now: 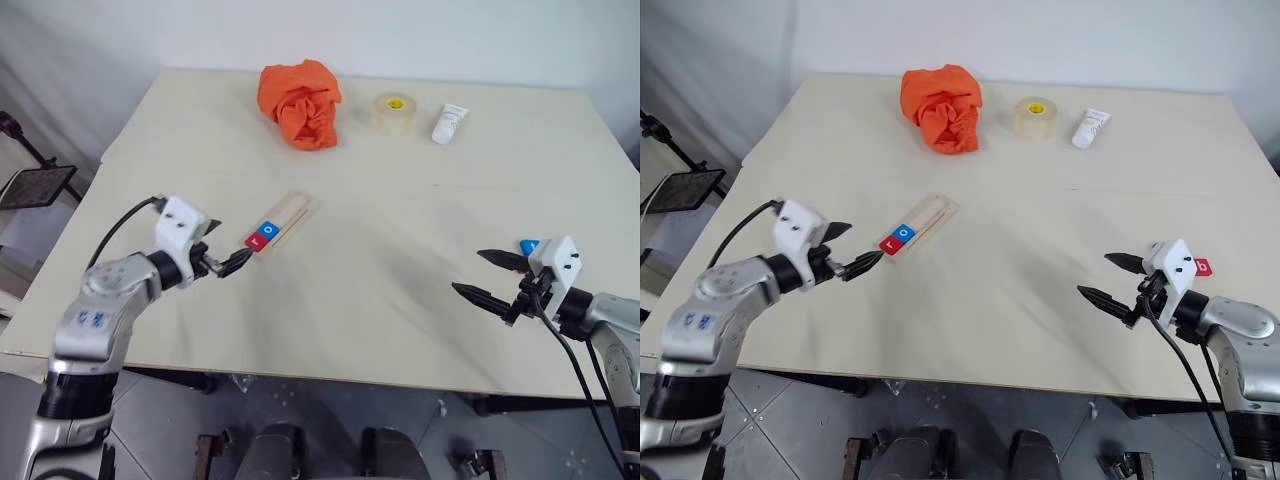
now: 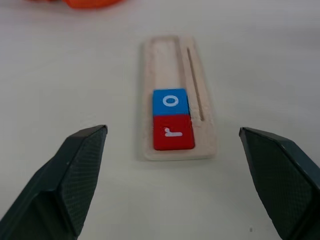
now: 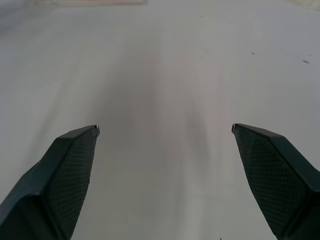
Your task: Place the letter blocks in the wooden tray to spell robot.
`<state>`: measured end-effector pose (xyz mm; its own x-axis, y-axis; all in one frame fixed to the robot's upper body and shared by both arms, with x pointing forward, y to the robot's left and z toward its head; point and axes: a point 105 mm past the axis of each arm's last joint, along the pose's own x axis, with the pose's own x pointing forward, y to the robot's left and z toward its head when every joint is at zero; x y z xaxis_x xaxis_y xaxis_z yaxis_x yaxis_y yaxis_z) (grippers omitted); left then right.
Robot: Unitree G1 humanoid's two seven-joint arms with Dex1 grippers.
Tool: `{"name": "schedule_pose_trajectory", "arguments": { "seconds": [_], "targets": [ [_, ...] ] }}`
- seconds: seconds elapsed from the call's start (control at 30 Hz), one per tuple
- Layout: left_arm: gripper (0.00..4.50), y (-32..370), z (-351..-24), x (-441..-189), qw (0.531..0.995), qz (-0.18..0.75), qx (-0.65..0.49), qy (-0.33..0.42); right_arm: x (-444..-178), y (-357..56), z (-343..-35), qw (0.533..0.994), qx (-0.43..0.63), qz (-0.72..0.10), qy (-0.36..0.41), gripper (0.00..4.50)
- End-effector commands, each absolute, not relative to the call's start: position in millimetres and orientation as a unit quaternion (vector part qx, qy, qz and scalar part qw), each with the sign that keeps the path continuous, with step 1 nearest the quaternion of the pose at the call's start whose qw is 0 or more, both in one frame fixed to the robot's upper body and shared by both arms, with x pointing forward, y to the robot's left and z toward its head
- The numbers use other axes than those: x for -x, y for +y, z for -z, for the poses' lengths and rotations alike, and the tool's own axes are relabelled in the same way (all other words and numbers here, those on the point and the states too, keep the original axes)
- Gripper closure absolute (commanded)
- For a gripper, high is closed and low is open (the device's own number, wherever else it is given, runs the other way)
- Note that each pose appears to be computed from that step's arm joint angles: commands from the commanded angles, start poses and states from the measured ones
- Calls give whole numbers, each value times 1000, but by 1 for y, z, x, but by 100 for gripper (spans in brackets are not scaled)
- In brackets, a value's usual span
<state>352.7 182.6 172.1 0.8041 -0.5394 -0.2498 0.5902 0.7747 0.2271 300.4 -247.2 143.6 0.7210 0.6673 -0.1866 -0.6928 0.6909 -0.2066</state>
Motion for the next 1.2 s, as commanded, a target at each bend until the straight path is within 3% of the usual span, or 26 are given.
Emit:
{"name": "schedule_pose_trajectory", "arguments": {
  "seconds": [0.03,0.4,1.2],
  "targets": [
    [0,173,-175,-367,930,301,-165,129,-301,-242,-150,913,141,-380,34,4],
    [0,170,-148,-385,915,290,-178,215,-300,-245,-146,915,141,-376,38,4],
    [0,143,-116,-400,886,327,-177,276,-306,-247,-146,916,145,-373,37,4]
  ]
}}
